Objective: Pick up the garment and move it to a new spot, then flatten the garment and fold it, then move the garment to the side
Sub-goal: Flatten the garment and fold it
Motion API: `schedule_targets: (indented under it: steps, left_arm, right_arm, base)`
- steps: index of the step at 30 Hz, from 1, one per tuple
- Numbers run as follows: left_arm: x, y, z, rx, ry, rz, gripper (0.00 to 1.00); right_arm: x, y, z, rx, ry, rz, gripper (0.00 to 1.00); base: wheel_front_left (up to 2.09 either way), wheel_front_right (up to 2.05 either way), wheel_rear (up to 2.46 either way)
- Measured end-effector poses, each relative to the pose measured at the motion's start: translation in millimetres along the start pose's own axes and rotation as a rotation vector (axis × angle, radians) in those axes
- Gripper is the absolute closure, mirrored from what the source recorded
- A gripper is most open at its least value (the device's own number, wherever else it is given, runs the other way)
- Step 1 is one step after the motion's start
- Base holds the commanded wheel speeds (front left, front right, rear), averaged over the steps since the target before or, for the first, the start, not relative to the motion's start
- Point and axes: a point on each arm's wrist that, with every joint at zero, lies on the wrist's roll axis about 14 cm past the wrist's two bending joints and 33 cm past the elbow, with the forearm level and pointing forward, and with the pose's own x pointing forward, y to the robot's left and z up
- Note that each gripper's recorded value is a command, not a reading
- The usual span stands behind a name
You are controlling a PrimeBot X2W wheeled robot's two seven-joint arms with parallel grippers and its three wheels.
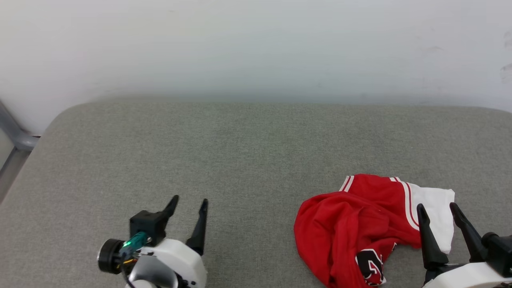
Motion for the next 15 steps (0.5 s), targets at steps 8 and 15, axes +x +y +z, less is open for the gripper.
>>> schedule_targets:
  steps: [8,15]
  left_arm:
    - [18,-98,-36,-0.016,0.253,-0.341,0.0]
    - [16,-147,-84,0.066,0.524,-0.546,0.0]
  right_arm:
    - [-8,-9,3,-0.004,0.013,-0.034,0.0]
    - [-3,-17,-7,0.014,0.049,-0.059,0.0]
  base:
    - [0.0,0.0,0.0]
    - [0.0,0.0,0.0]
